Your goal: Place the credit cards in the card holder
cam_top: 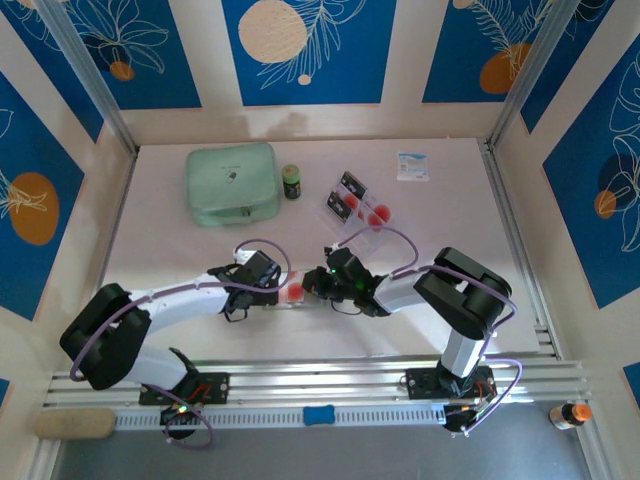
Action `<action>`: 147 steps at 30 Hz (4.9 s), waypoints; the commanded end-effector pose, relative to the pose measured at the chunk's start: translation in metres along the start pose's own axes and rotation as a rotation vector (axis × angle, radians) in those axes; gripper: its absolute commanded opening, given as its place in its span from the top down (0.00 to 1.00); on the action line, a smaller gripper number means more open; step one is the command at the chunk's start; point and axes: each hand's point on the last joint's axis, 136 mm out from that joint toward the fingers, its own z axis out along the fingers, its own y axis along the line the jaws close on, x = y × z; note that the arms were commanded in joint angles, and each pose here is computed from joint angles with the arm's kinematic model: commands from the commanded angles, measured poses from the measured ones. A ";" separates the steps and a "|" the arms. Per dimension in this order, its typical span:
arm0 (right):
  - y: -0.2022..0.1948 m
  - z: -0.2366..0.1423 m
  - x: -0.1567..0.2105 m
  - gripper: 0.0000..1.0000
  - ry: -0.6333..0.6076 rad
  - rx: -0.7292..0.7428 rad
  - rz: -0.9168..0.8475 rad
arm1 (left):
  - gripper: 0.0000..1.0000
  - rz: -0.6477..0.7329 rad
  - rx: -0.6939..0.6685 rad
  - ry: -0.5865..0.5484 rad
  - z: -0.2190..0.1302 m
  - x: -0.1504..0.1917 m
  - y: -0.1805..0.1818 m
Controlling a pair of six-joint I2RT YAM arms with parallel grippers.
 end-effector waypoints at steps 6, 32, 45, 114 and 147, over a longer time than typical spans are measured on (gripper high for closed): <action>-0.020 -0.005 0.016 1.00 0.032 0.092 -0.010 | 0.00 -0.004 -0.042 0.028 0.003 0.010 0.014; -0.023 0.012 0.029 1.00 0.134 0.126 0.016 | 0.00 -0.010 -0.038 0.022 0.002 0.008 0.013; 0.000 -0.017 0.004 0.63 0.218 0.114 -0.113 | 0.00 -0.095 0.010 -0.039 -0.015 -0.019 0.015; 0.022 0.022 0.017 1.00 0.408 0.250 -0.277 | 0.00 -0.172 -0.038 0.101 0.015 0.006 0.039; 0.036 -0.030 -0.005 0.76 0.328 0.276 -0.333 | 0.00 -0.195 0.023 0.038 -0.008 -0.016 0.032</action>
